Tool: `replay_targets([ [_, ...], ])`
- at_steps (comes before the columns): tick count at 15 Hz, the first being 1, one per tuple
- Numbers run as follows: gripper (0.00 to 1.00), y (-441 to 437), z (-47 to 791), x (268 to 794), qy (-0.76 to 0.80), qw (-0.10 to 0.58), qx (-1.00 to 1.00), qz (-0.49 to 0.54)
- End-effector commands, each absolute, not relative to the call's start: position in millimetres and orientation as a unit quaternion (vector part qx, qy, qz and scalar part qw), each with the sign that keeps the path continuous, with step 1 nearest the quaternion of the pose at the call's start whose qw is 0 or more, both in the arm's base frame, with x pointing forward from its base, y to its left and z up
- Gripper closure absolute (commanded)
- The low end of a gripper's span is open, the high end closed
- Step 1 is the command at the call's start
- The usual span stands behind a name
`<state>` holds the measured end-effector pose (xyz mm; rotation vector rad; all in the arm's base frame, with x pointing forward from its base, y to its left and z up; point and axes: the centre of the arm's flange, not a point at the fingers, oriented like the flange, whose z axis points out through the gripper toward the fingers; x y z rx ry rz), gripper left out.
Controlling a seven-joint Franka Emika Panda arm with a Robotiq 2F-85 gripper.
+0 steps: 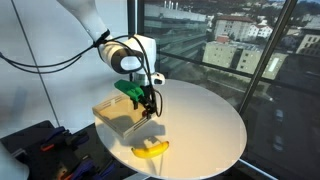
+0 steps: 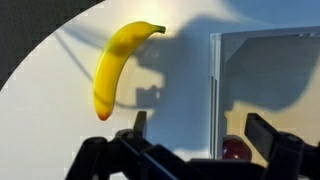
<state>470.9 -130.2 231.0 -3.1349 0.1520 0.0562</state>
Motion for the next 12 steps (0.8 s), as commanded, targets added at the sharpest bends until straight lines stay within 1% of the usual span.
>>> replay_targets([
  [1,0.00,-113,251,459,0.050,-0.004,-0.999,0.020],
  [12,0.00,-74,285,445,0.033,-0.005,-0.999,0.022],
])
